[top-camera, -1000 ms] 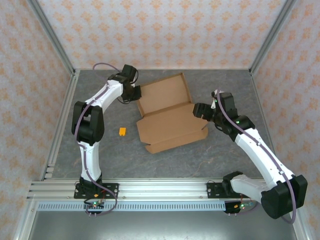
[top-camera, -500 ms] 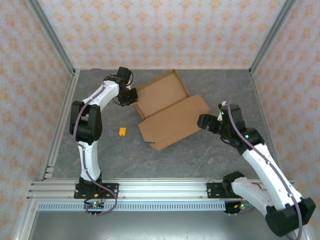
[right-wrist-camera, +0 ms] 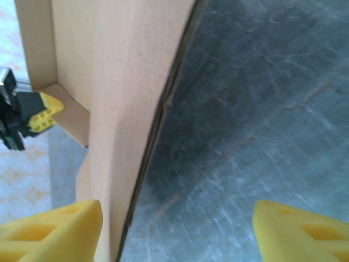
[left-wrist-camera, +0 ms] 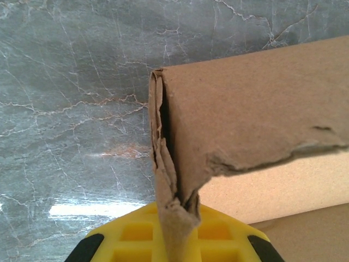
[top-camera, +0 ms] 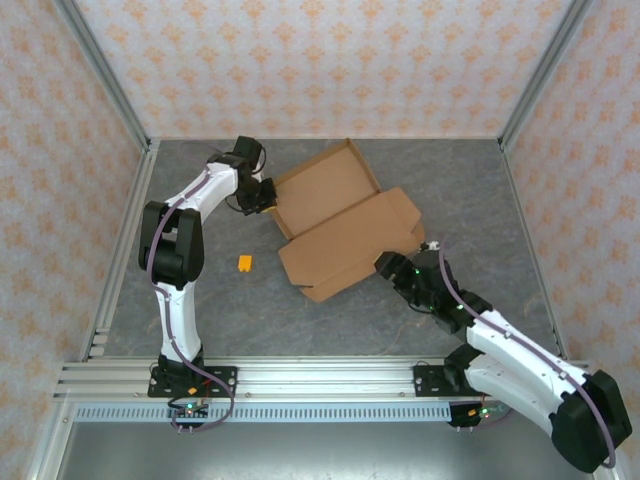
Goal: Fold the paper box
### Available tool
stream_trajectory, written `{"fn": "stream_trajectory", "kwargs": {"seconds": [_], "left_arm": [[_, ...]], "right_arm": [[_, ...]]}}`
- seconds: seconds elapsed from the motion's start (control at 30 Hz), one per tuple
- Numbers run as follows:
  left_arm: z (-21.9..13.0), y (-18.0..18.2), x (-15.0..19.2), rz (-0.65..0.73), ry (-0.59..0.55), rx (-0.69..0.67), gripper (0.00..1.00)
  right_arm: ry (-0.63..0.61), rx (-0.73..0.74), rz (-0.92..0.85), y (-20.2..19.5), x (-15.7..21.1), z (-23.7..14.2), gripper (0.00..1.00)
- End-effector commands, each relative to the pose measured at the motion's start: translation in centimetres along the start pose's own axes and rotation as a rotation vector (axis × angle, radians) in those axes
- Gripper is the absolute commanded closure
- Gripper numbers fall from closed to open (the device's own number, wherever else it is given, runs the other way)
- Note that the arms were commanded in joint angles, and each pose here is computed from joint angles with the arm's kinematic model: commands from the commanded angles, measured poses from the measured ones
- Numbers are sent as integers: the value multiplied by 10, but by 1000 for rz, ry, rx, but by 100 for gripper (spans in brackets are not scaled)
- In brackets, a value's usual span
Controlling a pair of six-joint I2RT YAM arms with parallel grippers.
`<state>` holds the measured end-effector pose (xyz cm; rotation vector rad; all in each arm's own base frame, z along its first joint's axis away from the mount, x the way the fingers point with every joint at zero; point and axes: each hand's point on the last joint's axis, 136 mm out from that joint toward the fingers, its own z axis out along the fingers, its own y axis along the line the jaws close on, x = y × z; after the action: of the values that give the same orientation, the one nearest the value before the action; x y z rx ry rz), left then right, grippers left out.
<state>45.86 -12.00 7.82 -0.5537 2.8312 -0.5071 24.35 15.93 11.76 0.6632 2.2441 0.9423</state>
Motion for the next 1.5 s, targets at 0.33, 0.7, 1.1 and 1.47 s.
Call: {"fn": "stream_trajectory", "kwargs": {"seconds": [0.33, 0.7, 1.1, 1.47], "left_arm": [[3, 6, 10, -9, 14, 2, 76], [-51, -10, 45, 70, -35, 187, 19], [-129, -24, 92, 223, -149, 361, 15], [-158, -14, 98, 295, -176, 267, 17]], "right_arm": [[-237, -3, -11, 40, -39, 11, 89], [-244, 239, -263, 37, -80, -56, 98], [128, 373, -555, 76, -93, -70, 97], [330, 350, -770, 126, -116, -74, 98]]}}
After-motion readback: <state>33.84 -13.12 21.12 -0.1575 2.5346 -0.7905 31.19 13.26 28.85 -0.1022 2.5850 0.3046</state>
